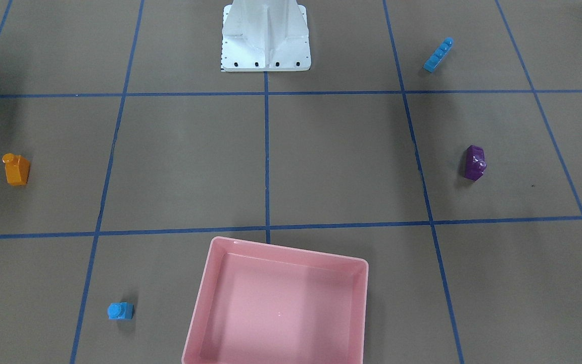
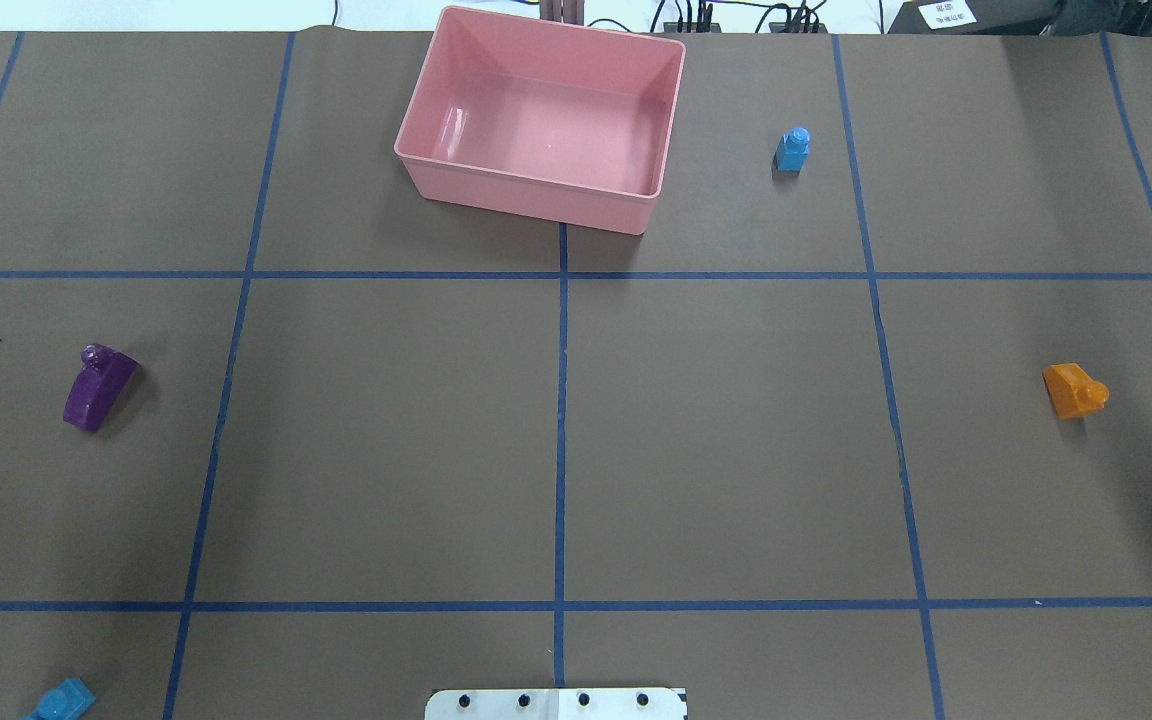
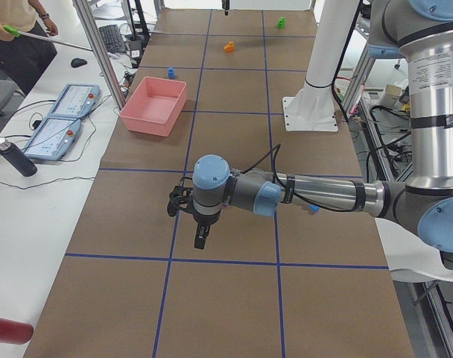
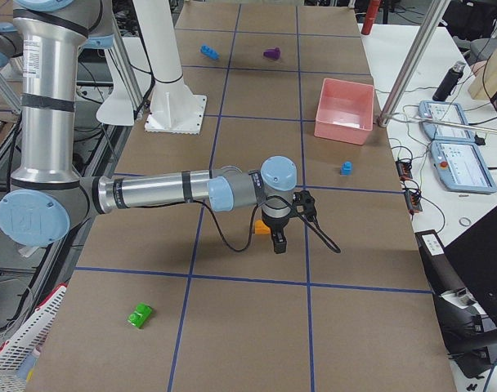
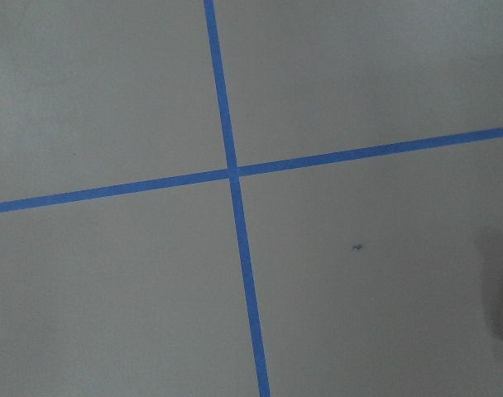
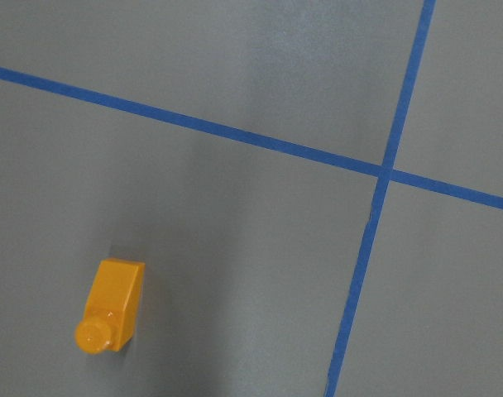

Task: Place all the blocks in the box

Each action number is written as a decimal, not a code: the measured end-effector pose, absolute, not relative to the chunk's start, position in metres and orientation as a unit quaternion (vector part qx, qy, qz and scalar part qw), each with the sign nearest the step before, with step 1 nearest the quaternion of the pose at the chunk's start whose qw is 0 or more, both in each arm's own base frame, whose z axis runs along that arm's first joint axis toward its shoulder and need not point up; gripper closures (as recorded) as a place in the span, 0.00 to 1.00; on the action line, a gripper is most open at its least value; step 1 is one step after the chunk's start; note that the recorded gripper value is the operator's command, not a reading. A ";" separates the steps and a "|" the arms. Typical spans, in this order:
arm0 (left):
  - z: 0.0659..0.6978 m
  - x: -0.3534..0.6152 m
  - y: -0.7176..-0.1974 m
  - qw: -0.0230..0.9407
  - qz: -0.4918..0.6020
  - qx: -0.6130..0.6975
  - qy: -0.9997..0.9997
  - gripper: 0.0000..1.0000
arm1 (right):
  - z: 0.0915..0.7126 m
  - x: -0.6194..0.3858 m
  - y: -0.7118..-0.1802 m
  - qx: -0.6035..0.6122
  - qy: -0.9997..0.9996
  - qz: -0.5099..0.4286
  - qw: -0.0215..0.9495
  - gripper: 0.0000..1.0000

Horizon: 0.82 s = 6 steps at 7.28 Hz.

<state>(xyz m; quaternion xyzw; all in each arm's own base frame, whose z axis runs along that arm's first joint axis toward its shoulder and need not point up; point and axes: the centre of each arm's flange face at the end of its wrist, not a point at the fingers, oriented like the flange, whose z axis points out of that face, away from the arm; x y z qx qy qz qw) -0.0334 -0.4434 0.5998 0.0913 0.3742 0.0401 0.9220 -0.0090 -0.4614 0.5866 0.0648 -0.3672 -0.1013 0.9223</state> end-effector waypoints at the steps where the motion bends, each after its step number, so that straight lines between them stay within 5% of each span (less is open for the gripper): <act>1: 0.601 -0.033 -0.443 0.922 0.040 0.091 0.375 0.00 | 0.587 -0.009 -0.462 0.064 -0.367 -0.101 0.923 0.00; 6: 0.597 -0.033 -0.443 0.919 0.047 0.109 0.375 0.00 | 0.588 -0.009 -0.462 0.063 -0.367 -0.100 0.923 0.00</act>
